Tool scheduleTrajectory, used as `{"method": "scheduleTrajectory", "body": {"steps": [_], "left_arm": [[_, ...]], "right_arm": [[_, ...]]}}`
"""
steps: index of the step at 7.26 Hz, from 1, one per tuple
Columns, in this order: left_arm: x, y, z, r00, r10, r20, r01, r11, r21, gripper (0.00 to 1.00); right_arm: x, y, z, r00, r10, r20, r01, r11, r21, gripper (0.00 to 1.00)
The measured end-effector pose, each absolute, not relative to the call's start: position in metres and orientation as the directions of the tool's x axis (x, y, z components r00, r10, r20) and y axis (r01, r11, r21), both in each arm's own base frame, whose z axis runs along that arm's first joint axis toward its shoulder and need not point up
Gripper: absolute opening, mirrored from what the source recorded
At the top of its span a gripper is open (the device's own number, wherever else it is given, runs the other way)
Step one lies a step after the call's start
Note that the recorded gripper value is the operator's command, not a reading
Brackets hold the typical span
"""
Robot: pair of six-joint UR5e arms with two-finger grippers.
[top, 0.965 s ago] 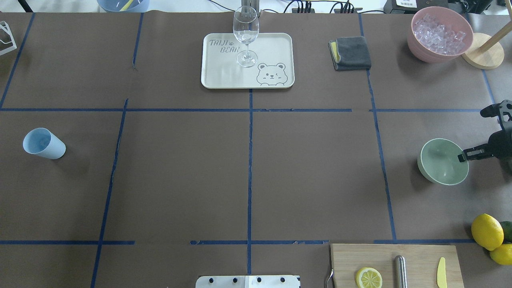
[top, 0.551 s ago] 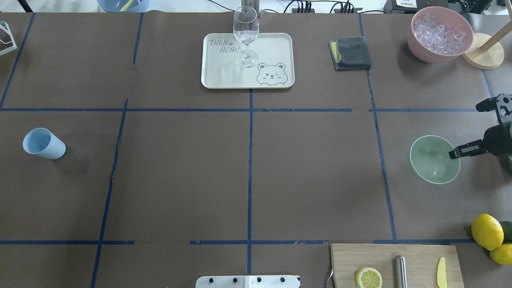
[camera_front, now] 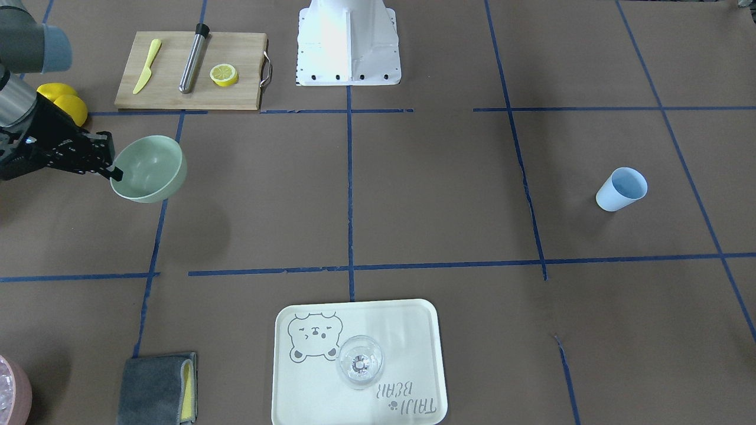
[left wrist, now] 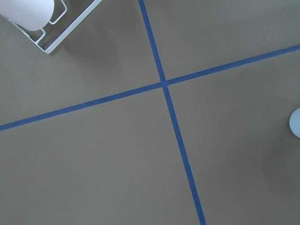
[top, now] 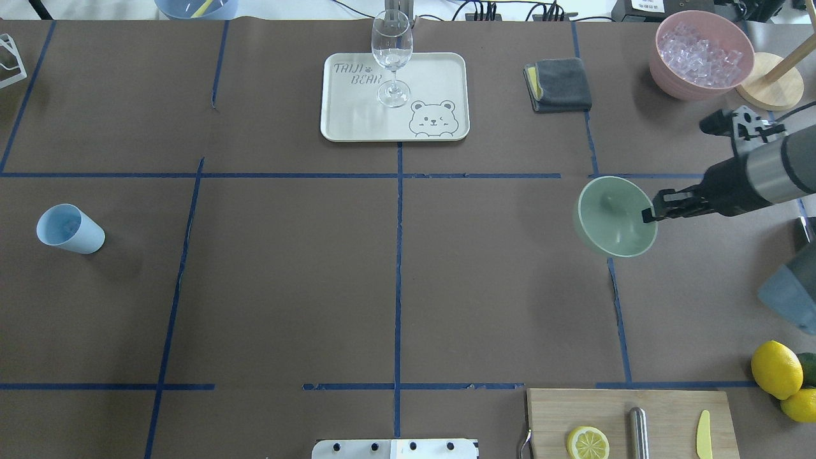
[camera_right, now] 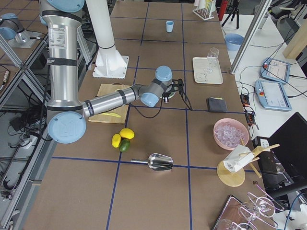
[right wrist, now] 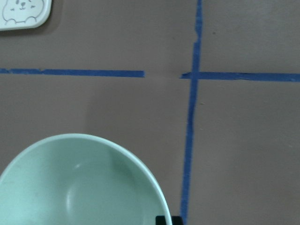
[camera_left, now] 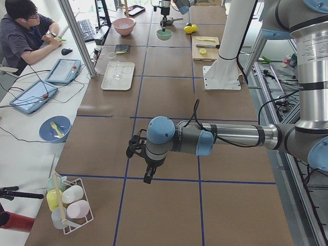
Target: Pour ice into bowl
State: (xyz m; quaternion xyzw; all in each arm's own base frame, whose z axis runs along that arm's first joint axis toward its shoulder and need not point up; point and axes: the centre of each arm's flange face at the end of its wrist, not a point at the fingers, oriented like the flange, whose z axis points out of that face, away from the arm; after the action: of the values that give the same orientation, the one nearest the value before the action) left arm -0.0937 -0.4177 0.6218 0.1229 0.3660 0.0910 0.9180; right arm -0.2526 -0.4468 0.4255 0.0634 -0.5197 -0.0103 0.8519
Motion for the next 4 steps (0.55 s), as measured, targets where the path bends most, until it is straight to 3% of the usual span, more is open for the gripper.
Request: {"method": "scheduleTrajectory", "body": {"steps": [4], "left_arm": [[-0.091, -0.417, 0.621, 0.694, 0.259, -0.672, -0.072, 0.953, 0.293, 1.00]], "right_arm": [[-0.413, -0.448, 0.280, 0.536, 0.024, 0.844, -0.079, 0.997, 0.022, 0.00]]}}
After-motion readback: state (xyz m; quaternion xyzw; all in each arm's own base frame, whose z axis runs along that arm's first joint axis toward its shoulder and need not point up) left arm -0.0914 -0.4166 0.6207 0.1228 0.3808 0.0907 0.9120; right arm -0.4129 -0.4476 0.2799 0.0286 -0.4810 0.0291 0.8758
